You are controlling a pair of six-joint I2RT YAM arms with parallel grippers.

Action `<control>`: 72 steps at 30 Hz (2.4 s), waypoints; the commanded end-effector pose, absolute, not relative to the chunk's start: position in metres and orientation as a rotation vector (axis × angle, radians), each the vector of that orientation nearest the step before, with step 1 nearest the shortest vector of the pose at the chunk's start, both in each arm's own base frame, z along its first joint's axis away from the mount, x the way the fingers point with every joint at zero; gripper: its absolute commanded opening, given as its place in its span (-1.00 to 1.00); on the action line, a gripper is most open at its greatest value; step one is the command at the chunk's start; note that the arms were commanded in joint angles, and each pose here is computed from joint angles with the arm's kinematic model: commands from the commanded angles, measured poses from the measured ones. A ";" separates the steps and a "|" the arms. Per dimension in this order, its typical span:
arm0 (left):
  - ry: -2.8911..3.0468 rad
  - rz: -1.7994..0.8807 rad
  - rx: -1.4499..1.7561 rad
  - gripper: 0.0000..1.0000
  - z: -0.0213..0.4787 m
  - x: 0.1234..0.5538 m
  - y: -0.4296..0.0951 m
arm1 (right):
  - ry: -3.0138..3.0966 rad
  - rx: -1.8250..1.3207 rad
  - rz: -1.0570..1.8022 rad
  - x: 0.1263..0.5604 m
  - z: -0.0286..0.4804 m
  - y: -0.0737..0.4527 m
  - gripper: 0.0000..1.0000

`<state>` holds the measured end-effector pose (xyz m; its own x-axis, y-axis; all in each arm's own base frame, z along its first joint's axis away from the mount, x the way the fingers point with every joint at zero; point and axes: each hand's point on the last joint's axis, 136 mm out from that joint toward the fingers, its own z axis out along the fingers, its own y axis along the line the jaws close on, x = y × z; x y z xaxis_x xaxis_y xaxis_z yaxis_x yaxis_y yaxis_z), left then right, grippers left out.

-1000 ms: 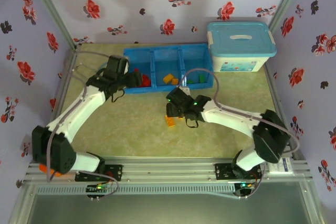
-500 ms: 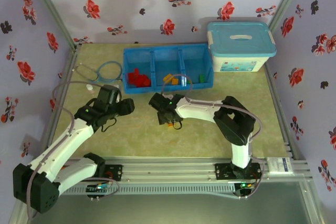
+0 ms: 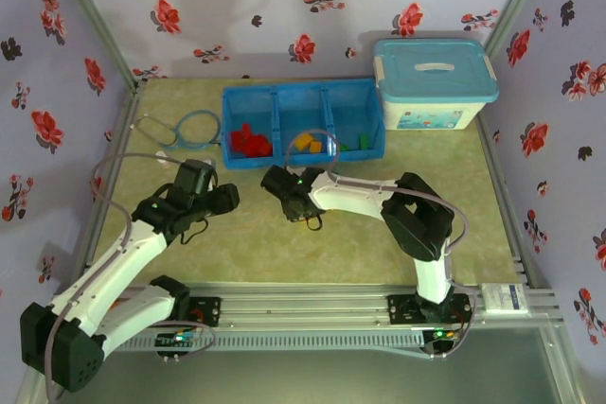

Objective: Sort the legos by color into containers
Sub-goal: Pick up the lego from the center of the table, then place the lego in the container, then move the container to the top-center of the table.

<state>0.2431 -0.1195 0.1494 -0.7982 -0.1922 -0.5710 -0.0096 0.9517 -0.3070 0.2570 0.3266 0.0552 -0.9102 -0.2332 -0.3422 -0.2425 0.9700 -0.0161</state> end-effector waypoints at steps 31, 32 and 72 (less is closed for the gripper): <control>2.383 -0.404 0.130 0.16 0.156 0.209 -0.154 | 2.518 -0.199 0.154 0.452 0.173 0.340 0.84; 2.381 -0.408 0.143 0.17 0.157 0.211 -0.159 | 2.500 -0.185 0.158 0.449 0.184 0.335 0.84; 2.527 -0.508 0.242 0.17 0.094 0.250 -0.269 | 2.648 -0.061 0.008 0.365 0.114 0.221 0.02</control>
<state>0.2454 -0.2628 0.0952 -0.8321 0.0932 -0.5467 0.2817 0.9201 -0.2720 0.3555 0.2242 0.1255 -0.8707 -0.0476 -0.4895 -0.0631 0.9979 0.0152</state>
